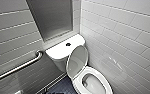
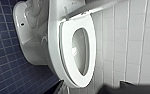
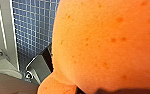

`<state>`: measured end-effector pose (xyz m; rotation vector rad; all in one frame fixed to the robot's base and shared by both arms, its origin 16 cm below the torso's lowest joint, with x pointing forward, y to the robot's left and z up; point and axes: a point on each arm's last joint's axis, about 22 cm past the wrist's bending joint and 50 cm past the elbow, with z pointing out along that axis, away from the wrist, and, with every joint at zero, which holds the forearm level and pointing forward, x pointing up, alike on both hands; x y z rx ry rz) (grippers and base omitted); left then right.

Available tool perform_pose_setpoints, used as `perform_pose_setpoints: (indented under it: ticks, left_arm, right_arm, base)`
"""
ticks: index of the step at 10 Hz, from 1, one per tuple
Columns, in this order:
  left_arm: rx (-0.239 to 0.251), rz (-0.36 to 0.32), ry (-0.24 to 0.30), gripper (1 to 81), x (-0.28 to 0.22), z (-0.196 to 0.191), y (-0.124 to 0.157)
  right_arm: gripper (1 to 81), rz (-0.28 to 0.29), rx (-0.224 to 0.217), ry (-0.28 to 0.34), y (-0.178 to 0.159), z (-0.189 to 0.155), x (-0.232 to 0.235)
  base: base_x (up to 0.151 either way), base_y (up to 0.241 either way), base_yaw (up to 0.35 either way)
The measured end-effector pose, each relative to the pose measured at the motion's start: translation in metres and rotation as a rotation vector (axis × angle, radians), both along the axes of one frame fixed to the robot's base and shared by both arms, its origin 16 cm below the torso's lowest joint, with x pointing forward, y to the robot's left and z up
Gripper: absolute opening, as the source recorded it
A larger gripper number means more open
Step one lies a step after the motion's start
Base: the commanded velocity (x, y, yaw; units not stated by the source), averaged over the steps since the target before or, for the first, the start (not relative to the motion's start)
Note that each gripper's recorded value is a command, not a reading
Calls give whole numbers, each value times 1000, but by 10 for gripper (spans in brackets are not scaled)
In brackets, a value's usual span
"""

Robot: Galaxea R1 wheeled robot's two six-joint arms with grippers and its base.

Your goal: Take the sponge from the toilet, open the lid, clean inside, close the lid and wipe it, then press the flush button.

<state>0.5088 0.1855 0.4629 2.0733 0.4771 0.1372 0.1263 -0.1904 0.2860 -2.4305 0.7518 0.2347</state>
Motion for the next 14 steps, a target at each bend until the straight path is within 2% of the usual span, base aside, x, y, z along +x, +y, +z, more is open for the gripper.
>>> perform_pose_setpoints:
  ticks: [2,3,6,8,9,11,12,14]
  left_arm:
    - [121,-141,68,811,-99,-32,20]
    - [150,-191,88,811,-137,-40,25]
    - [174,-310,153,811,-242,-43,31]
    - [217,-367,205,811,-305,-55,50]
    - [233,-397,209,811,-325,-62,52]
    - [190,-447,181,811,-356,-70,16]
    - [173,-461,188,811,-375,-70,5]
    - [208,-485,202,811,-396,-87,11]
  right_arm:
    - [10,14,28,-17,8,7,2]
    - [10,19,45,-25,13,12,4]
    - [10,12,44,-45,-3,23,12]
    - [10,-16,76,-67,-1,42,24]
    - [10,-23,87,-72,-3,51,29]
    - [10,-25,84,-101,-27,67,51]
    - [10,-29,83,-131,-35,72,70]
    - [10,-34,102,-217,-37,82,127]
  base:
    - [0,0,0]
    - [0,0,0]
    - [0,0,0]
    - [0,0,0]
    - [0,0,0]
    - [0,0,0]
    - [0,0,0]
    - [0,0,0]
